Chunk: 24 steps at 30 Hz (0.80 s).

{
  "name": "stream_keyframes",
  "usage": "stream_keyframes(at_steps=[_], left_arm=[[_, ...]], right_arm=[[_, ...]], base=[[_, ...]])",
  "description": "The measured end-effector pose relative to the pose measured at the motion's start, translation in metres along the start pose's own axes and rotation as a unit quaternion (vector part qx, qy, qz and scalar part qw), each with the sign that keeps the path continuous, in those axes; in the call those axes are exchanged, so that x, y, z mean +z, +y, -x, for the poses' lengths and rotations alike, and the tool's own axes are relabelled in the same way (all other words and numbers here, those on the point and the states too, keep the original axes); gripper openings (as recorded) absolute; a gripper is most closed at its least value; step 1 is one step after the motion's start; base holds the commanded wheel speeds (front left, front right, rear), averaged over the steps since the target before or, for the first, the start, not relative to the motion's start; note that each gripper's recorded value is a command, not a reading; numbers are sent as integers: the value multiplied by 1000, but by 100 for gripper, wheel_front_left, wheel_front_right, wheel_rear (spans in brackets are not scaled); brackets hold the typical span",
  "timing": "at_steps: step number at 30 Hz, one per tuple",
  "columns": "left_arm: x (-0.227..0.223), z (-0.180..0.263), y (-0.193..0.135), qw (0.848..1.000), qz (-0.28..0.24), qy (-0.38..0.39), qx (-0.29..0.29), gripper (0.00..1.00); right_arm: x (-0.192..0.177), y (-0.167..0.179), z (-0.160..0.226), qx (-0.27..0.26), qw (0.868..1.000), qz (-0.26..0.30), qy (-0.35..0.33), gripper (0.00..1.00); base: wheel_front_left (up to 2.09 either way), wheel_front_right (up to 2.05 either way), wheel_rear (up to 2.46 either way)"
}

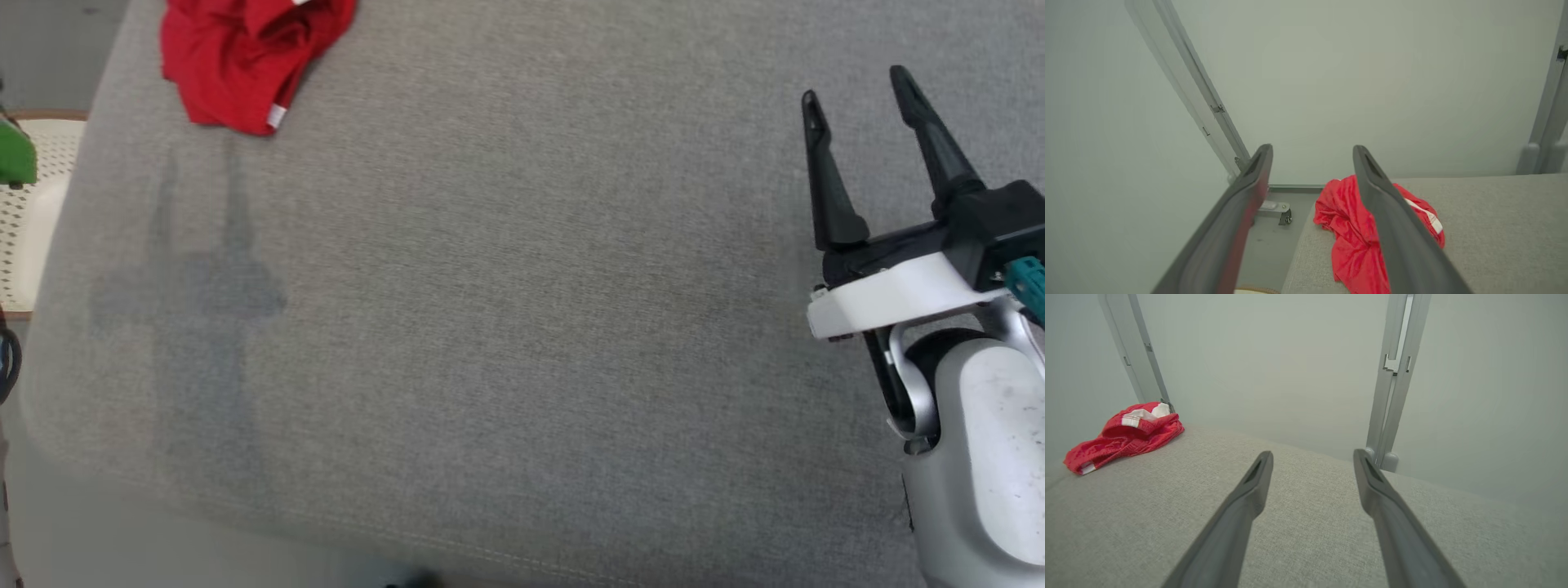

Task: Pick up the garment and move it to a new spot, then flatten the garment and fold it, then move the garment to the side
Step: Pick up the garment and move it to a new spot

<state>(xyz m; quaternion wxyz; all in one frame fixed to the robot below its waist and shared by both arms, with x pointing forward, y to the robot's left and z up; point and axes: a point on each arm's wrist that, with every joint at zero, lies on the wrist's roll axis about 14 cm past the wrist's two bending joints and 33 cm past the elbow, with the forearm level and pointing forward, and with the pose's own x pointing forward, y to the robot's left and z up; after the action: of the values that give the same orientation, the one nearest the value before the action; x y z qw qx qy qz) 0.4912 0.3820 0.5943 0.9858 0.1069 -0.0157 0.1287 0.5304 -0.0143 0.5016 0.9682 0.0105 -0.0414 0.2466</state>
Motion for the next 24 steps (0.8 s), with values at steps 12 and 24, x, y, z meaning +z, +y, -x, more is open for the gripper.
stream_keyframes(at_steps=[12, 24], left_arm=[[-153, -45, -114, 970, 17, 207, -127, 100], [-208, -60, -125, 960, 20, 249, -127, 0]], right_arm=[[-54, -60, 28, -75, 995, 6, 58, 100], [-74, -90, 50, -121, 989, 13, 79, 100]], base=[[0, 0, 0], [0, 0, 0]])
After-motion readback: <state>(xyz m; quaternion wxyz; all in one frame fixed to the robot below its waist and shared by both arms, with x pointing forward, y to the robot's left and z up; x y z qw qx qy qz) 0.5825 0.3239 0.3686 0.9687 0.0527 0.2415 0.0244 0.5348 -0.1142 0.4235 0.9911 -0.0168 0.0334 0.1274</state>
